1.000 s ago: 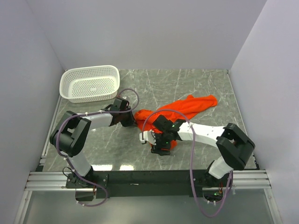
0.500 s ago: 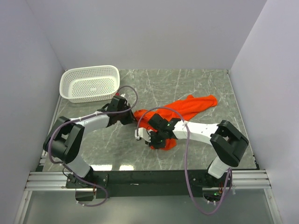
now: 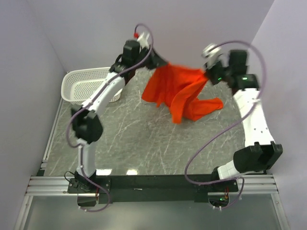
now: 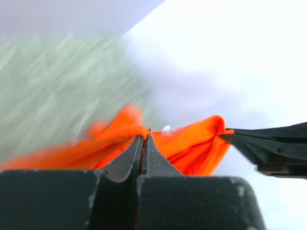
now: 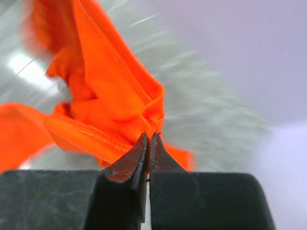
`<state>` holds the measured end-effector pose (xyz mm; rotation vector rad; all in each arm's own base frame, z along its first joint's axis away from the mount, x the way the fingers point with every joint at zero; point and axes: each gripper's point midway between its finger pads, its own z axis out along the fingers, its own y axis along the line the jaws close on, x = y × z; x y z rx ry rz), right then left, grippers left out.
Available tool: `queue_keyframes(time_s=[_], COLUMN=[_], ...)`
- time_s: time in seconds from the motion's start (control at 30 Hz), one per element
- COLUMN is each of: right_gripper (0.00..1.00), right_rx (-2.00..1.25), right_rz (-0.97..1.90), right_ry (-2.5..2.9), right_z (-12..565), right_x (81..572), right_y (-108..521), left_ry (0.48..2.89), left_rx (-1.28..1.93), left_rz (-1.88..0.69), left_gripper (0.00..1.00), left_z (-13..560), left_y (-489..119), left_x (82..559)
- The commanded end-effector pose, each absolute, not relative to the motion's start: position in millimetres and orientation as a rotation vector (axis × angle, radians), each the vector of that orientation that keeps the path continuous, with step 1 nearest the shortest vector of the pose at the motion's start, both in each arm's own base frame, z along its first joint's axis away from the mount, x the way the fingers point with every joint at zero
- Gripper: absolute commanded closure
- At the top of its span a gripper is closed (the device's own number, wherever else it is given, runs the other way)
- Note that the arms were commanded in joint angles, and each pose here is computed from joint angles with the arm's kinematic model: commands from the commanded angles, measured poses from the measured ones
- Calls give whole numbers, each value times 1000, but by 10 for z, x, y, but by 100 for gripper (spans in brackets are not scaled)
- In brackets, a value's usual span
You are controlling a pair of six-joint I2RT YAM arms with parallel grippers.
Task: Fold and stack the t-shirts
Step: Flatten the tshirt out
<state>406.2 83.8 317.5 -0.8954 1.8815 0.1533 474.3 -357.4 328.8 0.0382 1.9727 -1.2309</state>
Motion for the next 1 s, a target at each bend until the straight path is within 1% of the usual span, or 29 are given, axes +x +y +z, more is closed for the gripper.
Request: queue_keyframes(time_s=[0.0, 0.03, 0.07, 0.1, 0.13, 0.17, 0.2, 0.23, 0.27, 0.3, 0.33, 0.37, 0.4, 0.43, 0.47, 0.5, 0.53, 0.57, 0.6, 0.63, 0.67, 0.73, 0.8, 0.9, 0.93, 0.97], right_gripper=[100, 100, 100, 100, 100, 100, 100, 100, 100, 100, 100, 100, 100, 100, 100, 100, 100, 100, 100, 100, 100, 100, 100, 100, 100, 100], right_rx=[-606, -571, -559, -549, -578, -602, -632, -671, -725, -748, -785, -821, -847, -895, -942, -1067, -1098, -1178, -1227, -1235, -1198, -1145, -1059, -879, -782, -729], right_rz=[26, 2, -4, 5, 12, 18, 26, 34, 50, 63, 72, 119, 149, 200, 270, 336, 398, 448, 504, 529, 542, 512, 525, 450, 400, 368], right_ry=[1731, 1644, 1588, 1545, 1459, 1407, 1361, 1305, 1235, 1211, 1189, 1214, 1219, 1248, 1305, 1257, 1286, 1290, 1270, 1268, 1257, 1224, 1251, 1289, 1351, 1380], right_z=[4251, 4655, 4873, 5044, 5332, 5473, 5577, 5674, 5753, 5743, 5772, 5663, 5581, 5335, 5064, 4902, 4688, 4474, 4405, 4378, 4477, 4663, 4872, 5072, 4989, 4962], right_x=[4161, 4076, 4010, 3917, 3685, 3554, 3412, 3138, 2982, 2859, 2713, 2638, 2610, 2589, 2528, 2402, 2356, 2210, 2083, 1991, 1986, 1984, 2086, 2423, 2658, 2794], right_y=[300, 162, 142, 141, 216, 286, 359, 464, 575, 638, 703, 774, 820, 881, 943, 1087, 1133, 1208, 1314, 1368, 1402, 1421, 1400, 1253, 1127, 1048], left_ry=[1675, 1566, 1500, 1302, 1237, 1297, 1184, 1179, 1226, 1159, 1185, 1253, 1205, 1243, 1324, 1303, 1315, 1368, 1329, 1324, 1327, 1291, 1299, 1356, 1375, 1431], left_rx=[129, 138, 125, 171, 162, 122, 192, 193, 182, 230, 227, 169, 186, 162, 97, 86, 67, 28, 22, 22, 20, 45, 52, 36, 33, 15], left_rz=[-1553, -1617, -1664, -1733, -1730, -1710, -1650, -1612, -1578, -1513, -1468, -1404, -1331, -1283, -1213, -1177, -1156, -1123, -1091, -1073, -1058, -1060, -1076, -1084, -1090, -1101], left_gripper=[100, 100, 100, 100, 100, 100, 100, 100, 100, 100, 100, 100, 100, 100, 100, 100, 100, 100, 100, 100, 100, 100, 100, 100, 100, 100], left_z=[4472, 4785, 4915, 5512, 5666, 5415, 5857, 5904, 5745, 6014, 5964, 5704, 5856, 5720, 5360, 5409, 5316, 5031, 5122, 5114, 5084, 5208, 5243, 5102, 5039, 4852], left_y=[-3979, -3954, -3907, -3733, -3638, -3642, -3427, -3353, -3331, -3142, -3077, -3018, -2808, -2728, -2621, -2442, -2353, -2248, -2111, -2063, -2023, -1985, -2020, -2115, -2151, -2246], left_x=[4857, 4814, 4834, 4528, 4439, 4497, 4125, 4039, 4033, 3718, 3654, 3739, 3494, 3488, 3620, 3448, 3417, 3468, 3308, 3249, 3211, 3073, 3086, 3285, 3348, 3540])
